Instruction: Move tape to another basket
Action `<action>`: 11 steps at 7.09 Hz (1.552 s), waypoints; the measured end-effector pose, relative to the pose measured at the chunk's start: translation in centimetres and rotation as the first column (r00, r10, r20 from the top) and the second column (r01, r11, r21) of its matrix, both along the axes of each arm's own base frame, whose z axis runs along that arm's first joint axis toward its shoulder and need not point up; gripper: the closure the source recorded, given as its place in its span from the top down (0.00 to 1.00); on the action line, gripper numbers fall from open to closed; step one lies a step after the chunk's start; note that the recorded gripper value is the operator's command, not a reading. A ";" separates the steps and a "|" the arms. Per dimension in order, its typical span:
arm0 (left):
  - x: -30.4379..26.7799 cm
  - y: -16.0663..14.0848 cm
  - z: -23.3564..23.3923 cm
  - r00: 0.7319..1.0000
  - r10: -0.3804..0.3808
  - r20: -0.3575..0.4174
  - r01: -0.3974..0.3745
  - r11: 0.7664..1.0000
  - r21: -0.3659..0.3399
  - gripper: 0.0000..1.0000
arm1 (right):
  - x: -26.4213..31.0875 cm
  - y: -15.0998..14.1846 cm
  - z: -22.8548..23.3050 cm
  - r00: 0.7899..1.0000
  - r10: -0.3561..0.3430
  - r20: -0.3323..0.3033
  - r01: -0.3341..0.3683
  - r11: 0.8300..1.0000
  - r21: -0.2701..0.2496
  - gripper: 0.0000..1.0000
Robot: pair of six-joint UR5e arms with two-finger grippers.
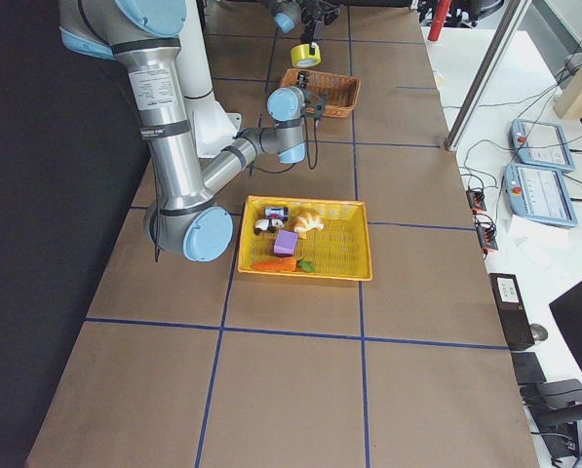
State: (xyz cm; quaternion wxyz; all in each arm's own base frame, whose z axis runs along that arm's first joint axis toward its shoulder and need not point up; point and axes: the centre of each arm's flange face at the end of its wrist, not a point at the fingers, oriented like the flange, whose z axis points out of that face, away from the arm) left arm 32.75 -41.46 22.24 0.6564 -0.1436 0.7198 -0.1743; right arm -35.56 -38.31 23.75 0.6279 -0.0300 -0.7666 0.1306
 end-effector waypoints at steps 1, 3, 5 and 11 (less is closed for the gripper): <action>1.0 -0.7 0.8 0.995 0.003 0.098 -0.004 1.000 0.009 0.05 | 1.1 -1.6 -0.2 0.995 0.001 -0.104 0.000 1.000 0.006 1.00; 2.8 -2.0 2.6 0.961 0.023 0.277 -0.036 0.998 0.044 0.05 | 1.6 -4.2 0.9 0.954 0.017 -0.299 -0.006 0.999 0.038 1.00; 4.4 -3.2 4.8 0.906 0.047 0.420 -0.088 0.993 0.079 0.05 | 2.7 -6.5 2.7 0.892 0.033 -0.451 0.001 0.997 0.074 1.00; 9.2 -4.6 9.7 0.785 -0.021 0.619 -0.097 0.983 0.157 1.00 | 11.3 -8.2 8.5 0.692 0.029 -0.721 0.150 0.971 0.184 1.00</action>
